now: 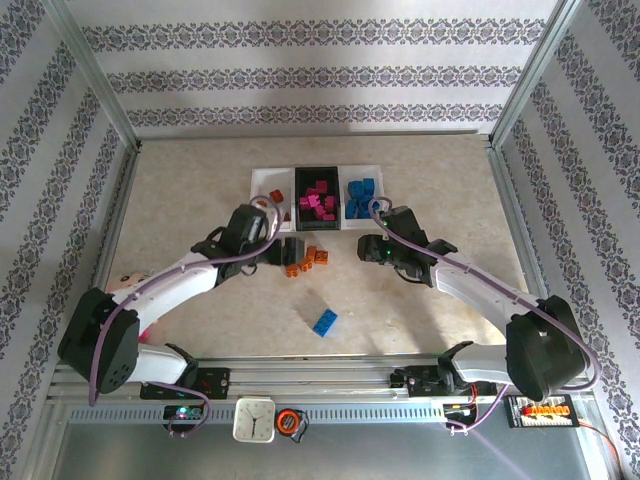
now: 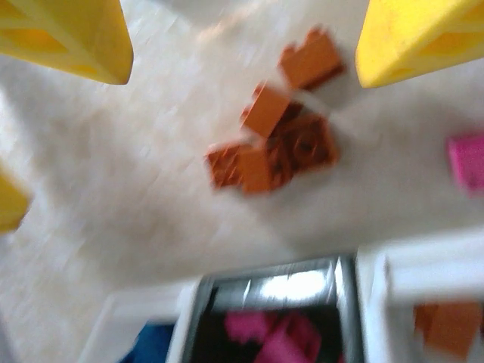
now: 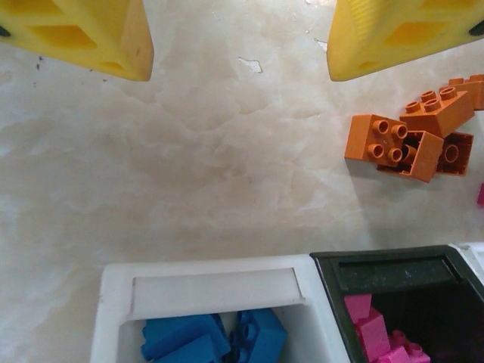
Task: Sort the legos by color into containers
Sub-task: Pick up the lego from the center of the table.
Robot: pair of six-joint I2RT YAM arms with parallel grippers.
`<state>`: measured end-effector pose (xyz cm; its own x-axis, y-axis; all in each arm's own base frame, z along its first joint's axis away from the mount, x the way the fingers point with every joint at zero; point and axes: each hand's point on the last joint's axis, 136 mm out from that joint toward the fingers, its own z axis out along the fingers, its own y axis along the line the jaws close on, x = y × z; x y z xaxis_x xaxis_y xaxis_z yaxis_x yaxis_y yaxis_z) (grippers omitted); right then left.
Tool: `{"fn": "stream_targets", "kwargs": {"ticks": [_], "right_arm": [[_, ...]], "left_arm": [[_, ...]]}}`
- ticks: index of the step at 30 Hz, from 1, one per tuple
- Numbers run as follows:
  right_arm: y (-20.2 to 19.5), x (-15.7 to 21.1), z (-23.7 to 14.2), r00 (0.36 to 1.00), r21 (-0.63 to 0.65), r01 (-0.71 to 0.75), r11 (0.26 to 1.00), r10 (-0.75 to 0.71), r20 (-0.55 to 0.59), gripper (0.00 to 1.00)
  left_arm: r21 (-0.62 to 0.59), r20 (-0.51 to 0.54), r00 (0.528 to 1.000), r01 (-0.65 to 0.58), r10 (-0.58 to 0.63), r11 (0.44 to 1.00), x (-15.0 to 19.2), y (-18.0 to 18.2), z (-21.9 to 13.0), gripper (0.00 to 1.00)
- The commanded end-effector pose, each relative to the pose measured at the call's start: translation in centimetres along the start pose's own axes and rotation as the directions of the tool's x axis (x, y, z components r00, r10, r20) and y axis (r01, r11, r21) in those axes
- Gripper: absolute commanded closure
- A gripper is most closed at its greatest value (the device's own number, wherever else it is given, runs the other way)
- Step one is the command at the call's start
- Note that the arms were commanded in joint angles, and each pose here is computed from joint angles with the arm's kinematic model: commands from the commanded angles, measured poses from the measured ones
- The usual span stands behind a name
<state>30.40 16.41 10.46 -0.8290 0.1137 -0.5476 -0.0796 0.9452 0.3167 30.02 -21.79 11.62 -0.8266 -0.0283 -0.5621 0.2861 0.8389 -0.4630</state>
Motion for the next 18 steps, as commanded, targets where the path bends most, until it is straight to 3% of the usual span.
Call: {"fn": "stream_targets", "kwargs": {"ticks": [1,13,18], "right_arm": [[1.9,-1.5,-0.1,0.999,-0.046,-0.002,0.999,0.003,0.036,0.38],[2.3,-1.6,-0.3,0.999,-0.03,0.021,0.999,-0.02,0.039,0.38],[2.0,-1.4,-0.4,0.999,-0.019,0.025,1.0,-0.024,0.037,0.38]], "left_arm": [[0.04,0.001,1.0,0.025,-0.025,0.999,1.9,0.1,0.4,0.22],[0.049,-0.037,0.999,-0.018,0.02,0.999,2.5,0.8,4.0,0.23],[-0.001,-0.067,0.996,-0.056,0.056,0.998,2.4,1.7,5.6,0.26]]}}
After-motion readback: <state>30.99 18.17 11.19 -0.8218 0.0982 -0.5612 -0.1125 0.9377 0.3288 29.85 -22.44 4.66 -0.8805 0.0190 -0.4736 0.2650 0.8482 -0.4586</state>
